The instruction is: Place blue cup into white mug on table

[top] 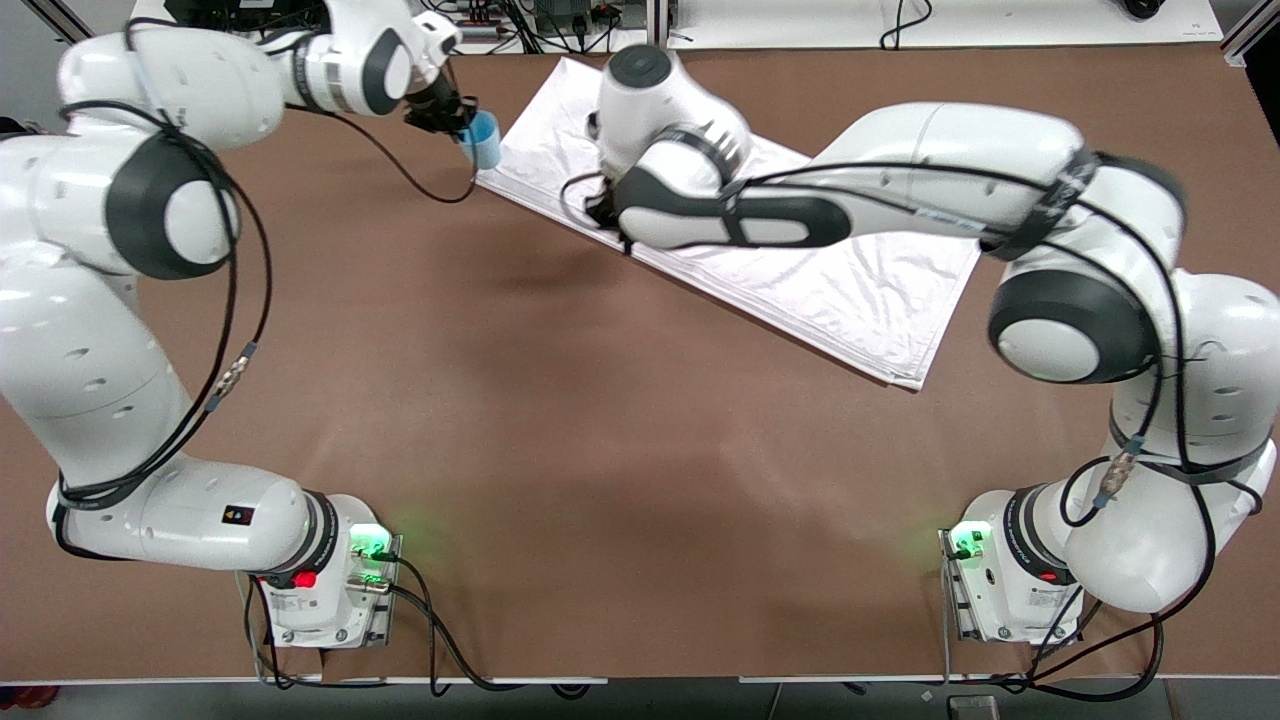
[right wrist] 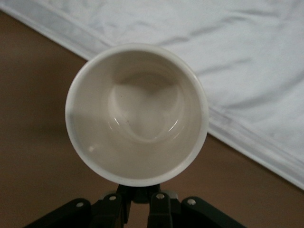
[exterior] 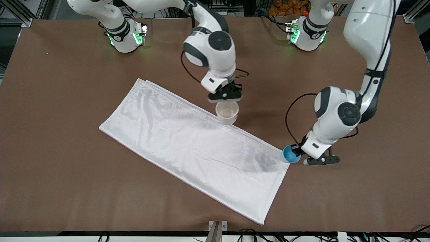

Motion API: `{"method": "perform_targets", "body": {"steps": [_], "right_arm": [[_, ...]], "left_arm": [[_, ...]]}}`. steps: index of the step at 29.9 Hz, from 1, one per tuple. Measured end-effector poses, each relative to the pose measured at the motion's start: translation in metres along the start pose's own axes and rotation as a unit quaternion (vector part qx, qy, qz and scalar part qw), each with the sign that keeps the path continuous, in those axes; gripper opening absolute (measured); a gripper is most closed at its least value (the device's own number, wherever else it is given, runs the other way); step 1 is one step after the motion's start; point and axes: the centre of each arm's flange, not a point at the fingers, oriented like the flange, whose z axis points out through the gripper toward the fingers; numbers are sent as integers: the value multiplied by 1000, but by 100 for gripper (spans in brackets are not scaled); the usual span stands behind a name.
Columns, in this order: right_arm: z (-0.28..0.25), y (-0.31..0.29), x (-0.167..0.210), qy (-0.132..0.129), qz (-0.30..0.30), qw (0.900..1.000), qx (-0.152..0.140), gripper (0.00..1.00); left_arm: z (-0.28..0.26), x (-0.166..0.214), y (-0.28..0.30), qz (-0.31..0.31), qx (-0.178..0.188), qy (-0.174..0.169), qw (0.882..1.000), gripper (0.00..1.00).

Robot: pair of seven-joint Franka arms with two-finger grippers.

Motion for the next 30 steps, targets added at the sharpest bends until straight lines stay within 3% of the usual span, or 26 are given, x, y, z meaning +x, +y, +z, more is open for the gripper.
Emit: {"method": "perform_targets", "body": {"steps": [13,17,30], "right_arm": [[49,-66,-69,1,-59,998,33,19],[69,-73,-82,5,-74,997,30,19],[108,-82,-75,10,-76,997,24,19]], "left_arm": [[-25,-20,-70,77,15,-28,997,4],[-29,-20,-87,90,17,-37,995,4],[-30,-21,-88,96,16,-40,994,4]]}}
